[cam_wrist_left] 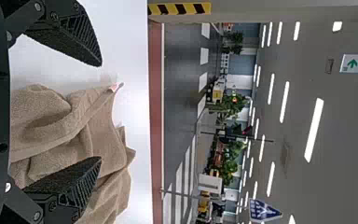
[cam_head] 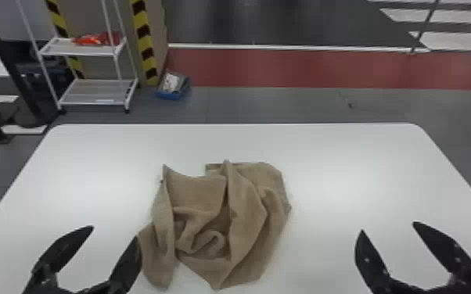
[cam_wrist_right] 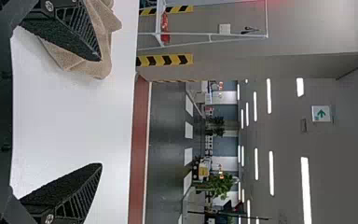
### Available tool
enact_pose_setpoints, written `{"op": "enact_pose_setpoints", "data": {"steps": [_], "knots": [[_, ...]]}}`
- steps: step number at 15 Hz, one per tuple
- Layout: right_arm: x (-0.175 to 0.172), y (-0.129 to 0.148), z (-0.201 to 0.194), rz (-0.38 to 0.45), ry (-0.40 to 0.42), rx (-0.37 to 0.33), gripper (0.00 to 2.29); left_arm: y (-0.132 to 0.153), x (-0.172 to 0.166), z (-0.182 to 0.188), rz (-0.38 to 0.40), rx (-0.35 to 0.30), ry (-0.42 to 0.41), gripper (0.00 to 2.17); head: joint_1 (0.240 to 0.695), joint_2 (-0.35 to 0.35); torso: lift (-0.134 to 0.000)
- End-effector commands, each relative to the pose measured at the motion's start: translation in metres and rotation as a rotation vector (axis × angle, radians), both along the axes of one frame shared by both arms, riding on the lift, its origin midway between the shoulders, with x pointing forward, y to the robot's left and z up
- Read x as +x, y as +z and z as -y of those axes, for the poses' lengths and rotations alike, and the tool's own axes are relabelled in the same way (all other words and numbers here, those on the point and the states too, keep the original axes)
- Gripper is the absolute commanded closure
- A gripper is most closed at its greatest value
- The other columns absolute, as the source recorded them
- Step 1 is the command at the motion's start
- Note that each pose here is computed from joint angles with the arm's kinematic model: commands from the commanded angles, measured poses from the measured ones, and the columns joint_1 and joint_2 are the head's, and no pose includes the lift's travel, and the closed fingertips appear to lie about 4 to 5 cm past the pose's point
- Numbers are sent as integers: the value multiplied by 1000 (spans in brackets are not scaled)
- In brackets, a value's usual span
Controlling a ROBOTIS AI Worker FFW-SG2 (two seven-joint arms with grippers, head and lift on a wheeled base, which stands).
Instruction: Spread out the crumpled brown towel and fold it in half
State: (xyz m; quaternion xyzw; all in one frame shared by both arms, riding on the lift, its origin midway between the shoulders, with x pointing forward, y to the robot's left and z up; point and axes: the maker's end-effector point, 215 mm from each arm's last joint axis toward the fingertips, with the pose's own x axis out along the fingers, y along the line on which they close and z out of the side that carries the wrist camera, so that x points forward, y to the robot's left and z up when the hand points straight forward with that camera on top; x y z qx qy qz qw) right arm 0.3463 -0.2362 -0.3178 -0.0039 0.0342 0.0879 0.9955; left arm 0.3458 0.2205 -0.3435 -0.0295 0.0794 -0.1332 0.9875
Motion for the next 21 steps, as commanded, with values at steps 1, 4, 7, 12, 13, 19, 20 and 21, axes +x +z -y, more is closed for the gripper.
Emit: {"op": "enact_pose_setpoints", "data": {"steps": [1,4,7,12,13,19,20,21], "knots": [[0,0,0,0,-1,1,76,0,0,0,0,-4,4,194,695,-27,-125],[-1,0,1,-1,-2,1,76,1,1,0,1,-4,4,194,695,-27,-125],[-1,-1,1,-2,-2,-1,76,1,1,0,1,-4,4,198,695,-28,-125],[-5,-2,-37,3,144,-163,83,-14,-2,13,-45,4,-19,208,695,-20,-125],[-7,-5,-65,17,198,-272,103,-12,-2,16,-42,3,-24,208,695,-10,-125],[-5,-59,-140,-67,445,-701,137,-12,-8,18,-60,2,-29,208,695,133,-125],[-3,-65,-143,-99,474,-717,154,-12,-8,18,-65,1,-30,208,695,153,-125],[-1,-76,-147,-129,480,-762,167,-12,-8,18,-63,2,-30,208,695,183,-125]]}}
